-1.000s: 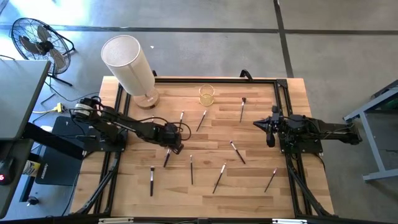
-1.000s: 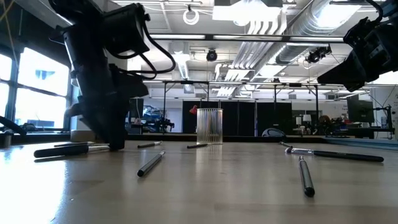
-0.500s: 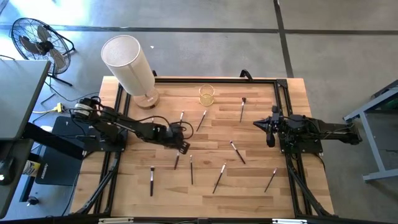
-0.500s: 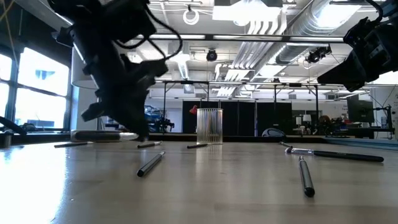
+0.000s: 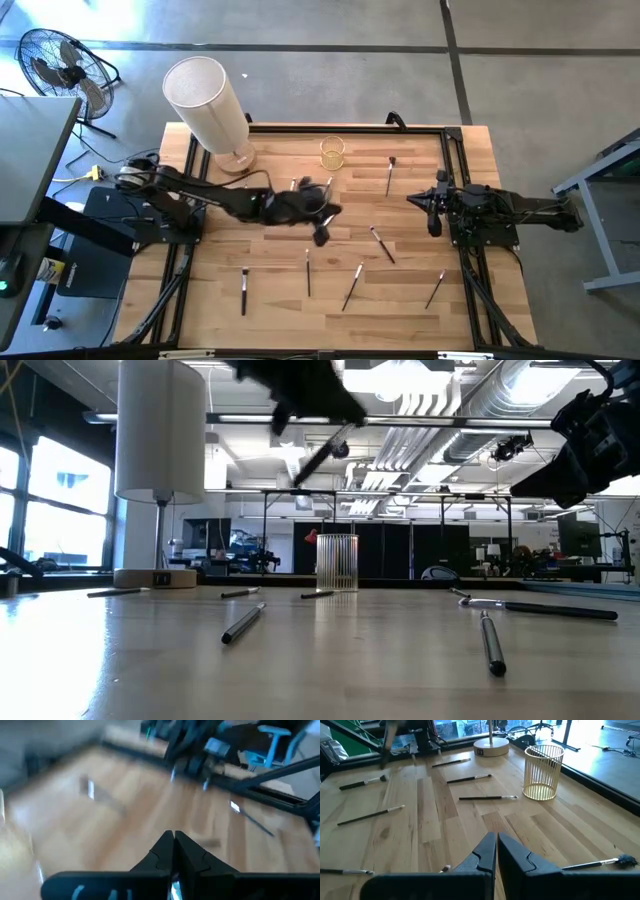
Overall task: Sort items
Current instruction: Put the small fan brush into the glass
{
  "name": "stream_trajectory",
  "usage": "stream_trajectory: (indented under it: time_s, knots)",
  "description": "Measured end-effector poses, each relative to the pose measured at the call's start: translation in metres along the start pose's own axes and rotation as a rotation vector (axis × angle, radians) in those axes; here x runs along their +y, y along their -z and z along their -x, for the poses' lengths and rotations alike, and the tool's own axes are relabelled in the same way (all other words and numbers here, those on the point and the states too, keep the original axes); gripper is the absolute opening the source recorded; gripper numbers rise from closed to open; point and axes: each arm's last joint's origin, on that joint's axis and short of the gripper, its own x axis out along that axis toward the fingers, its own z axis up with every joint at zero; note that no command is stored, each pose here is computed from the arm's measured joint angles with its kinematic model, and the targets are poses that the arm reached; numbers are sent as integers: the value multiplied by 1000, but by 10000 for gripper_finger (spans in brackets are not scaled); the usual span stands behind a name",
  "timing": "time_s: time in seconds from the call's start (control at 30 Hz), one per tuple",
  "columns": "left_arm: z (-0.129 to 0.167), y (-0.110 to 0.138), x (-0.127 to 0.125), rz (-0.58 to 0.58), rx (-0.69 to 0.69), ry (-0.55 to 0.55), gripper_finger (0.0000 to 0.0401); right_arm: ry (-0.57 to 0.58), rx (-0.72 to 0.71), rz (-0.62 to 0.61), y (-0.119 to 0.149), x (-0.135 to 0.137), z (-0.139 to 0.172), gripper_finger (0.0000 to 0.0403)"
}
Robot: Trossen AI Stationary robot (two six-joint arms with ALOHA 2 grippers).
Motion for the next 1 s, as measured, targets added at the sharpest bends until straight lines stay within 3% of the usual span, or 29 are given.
stream_trajectory:
  time_s: [0.07, 0.2, 0.37, 0.57, 0.77, 1.0]
  knots:
    - [-8, -13, 7, -92, -11, -15, 0, 0, 3, 1, 0, 0, 0, 12]
    - [-31, -46, 26, -153, -169, 6, 0, -1, 2, 0, 0, 0, 0, 12]
    - [-61, -54, 61, -211, -394, 45, 0, 1, 15, 4, 1, 0, -1, 12]
    - [-73, -51, 108, -226, -566, -24, 0, 2, 15, 4, 1, 0, -1, 12]
    - [-69, -49, 156, -217, -626, -177, 0, 3, 15, 4, 1, 0, -1, 12]
    - [-68, -43, 196, -222, -553, -294, 0, 3, 15, 4, 1, 0, -1, 12]
